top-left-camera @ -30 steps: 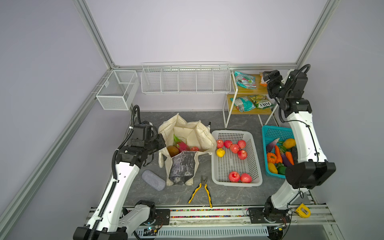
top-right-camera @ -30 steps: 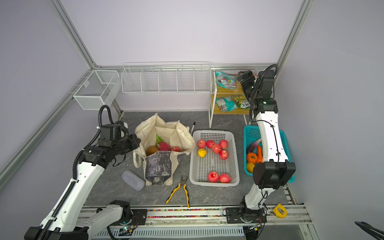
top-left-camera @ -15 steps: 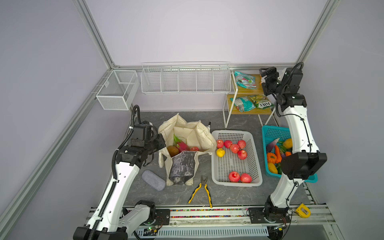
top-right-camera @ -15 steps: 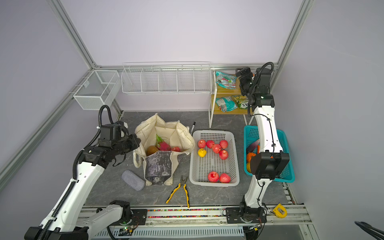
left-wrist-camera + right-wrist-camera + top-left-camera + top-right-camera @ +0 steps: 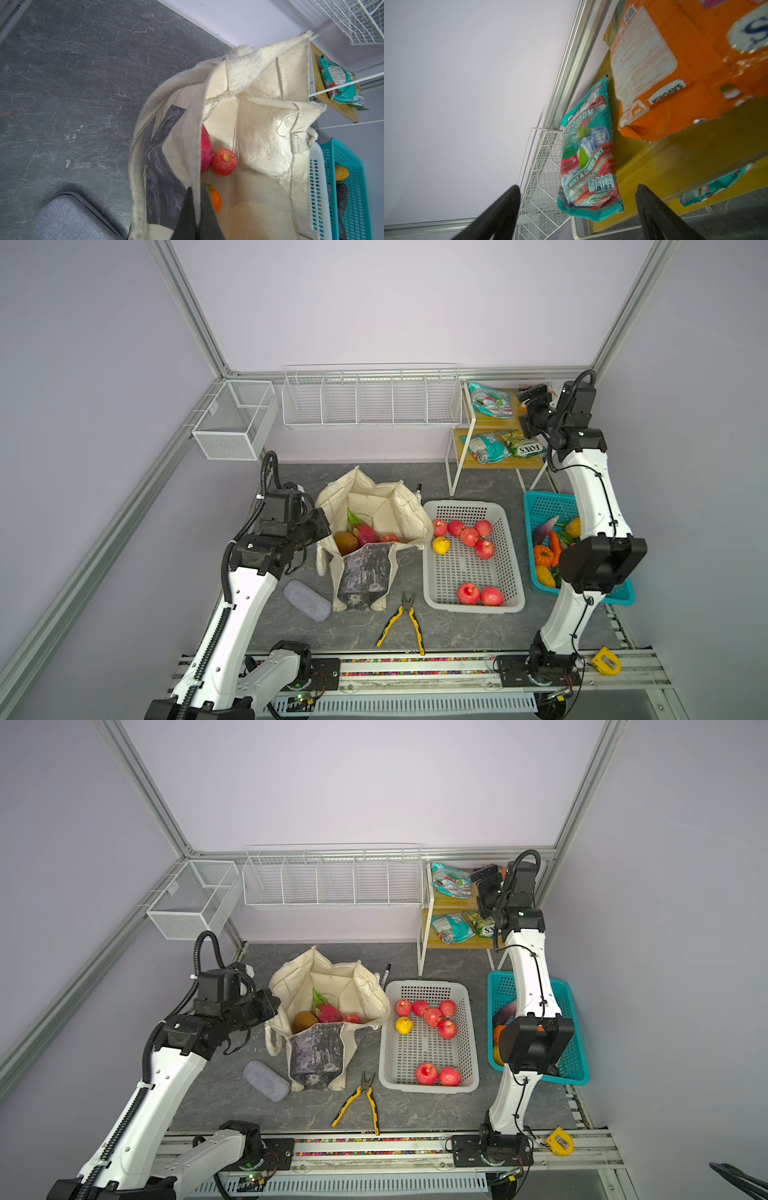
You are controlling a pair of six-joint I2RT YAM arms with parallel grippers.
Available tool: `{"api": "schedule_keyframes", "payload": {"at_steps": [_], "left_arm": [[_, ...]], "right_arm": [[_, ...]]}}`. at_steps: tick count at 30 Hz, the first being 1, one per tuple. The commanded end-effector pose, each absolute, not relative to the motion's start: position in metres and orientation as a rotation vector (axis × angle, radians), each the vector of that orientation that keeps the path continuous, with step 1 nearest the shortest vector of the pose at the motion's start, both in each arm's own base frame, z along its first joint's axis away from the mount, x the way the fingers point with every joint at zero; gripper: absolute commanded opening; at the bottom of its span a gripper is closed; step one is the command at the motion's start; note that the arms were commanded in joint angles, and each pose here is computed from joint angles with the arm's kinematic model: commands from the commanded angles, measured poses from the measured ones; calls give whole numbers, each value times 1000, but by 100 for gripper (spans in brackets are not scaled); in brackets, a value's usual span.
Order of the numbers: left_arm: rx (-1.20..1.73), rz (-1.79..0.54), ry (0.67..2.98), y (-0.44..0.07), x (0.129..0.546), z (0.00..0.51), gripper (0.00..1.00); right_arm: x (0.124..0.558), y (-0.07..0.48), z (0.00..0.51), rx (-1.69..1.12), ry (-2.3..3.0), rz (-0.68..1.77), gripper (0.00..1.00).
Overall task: Place the food into the grocery bag and tie it
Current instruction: 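Move the right gripper toward the teal mint candy bag on the shelf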
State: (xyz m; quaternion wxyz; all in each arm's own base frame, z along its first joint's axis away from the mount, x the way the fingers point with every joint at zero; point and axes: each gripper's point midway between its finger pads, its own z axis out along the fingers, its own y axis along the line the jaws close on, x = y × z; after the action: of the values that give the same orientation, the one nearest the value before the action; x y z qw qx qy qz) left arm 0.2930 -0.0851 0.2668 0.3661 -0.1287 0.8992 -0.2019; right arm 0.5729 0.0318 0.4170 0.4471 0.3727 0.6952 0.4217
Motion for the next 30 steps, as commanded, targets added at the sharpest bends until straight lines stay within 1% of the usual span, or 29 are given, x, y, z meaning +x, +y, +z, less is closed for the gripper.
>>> {"api": "schedule_keyframes", "payload": {"at_steps": [1, 12, 27, 30], "left_arm": [[-335, -518, 2271, -83, 292, 278, 0], [-342, -519, 2269, -83, 291, 276, 0], [-330, -517, 2278, -85, 295, 276, 0], [-329, -517, 2277, -85, 295, 276, 0]], "right_arm": [[583, 30, 409, 960, 1719, 1068, 85], [599, 35, 398, 974, 1730, 1097, 75], [610, 53, 382, 1013, 1741, 1121, 64], [613, 55, 379, 1027, 1735, 1121, 60]]}}
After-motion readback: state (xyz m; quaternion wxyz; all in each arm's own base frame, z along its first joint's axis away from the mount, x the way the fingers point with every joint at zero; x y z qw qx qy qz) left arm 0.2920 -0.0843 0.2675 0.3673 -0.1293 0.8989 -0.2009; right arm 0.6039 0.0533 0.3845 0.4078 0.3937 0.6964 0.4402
